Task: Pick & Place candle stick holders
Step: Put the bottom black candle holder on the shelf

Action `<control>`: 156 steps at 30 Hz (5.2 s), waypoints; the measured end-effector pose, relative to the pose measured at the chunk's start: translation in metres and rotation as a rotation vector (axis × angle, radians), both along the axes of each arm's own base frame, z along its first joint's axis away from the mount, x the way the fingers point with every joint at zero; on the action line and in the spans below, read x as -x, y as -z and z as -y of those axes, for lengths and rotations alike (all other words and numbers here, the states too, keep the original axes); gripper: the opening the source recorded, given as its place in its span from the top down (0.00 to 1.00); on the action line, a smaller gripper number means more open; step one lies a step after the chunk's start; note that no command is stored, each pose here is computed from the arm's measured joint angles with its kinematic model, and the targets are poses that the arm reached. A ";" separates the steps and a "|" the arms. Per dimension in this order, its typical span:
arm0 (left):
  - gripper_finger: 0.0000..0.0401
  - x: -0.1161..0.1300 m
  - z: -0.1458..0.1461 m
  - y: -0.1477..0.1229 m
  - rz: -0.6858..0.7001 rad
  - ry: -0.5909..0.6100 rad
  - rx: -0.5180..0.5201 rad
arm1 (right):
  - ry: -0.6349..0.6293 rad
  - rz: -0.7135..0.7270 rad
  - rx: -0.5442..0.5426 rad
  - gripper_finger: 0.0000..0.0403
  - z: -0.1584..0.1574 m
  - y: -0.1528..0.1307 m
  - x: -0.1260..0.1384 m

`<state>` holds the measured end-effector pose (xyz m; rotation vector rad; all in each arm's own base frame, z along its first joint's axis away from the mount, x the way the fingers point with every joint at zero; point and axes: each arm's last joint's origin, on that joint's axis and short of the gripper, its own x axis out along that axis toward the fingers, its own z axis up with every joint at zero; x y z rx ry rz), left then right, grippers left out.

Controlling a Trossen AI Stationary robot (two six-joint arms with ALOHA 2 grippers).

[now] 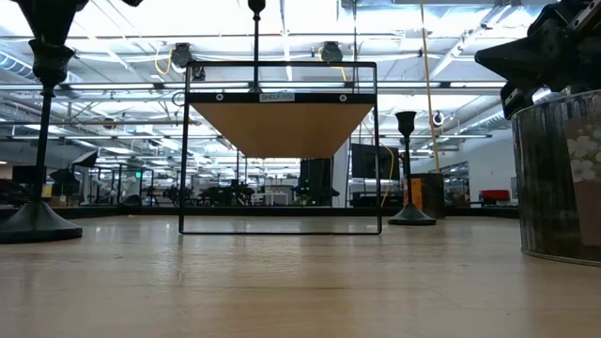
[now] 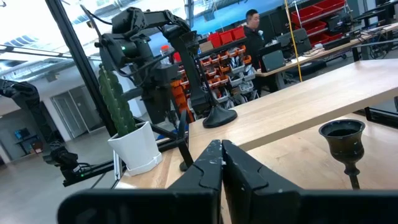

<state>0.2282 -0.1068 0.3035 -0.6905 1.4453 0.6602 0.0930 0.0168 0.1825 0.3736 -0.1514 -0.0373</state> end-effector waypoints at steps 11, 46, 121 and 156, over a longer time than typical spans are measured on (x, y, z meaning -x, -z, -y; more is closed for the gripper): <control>0.80 -0.001 -0.002 0.018 -0.018 0.004 -0.008 | 0.000 0.000 0.000 1.00 0.000 0.000 0.000; 0.96 -0.021 0.001 -0.054 0.288 0.261 0.173 | -0.028 0.235 -0.149 1.00 0.001 -0.022 0.006; 0.96 -0.176 0.016 -0.080 0.820 -0.043 0.038 | -0.432 -0.614 0.275 0.55 -0.054 -0.156 -0.143; 0.96 -0.180 0.020 -0.082 0.877 0.008 -0.003 | -0.429 -0.569 0.267 0.72 -0.064 -0.150 -0.179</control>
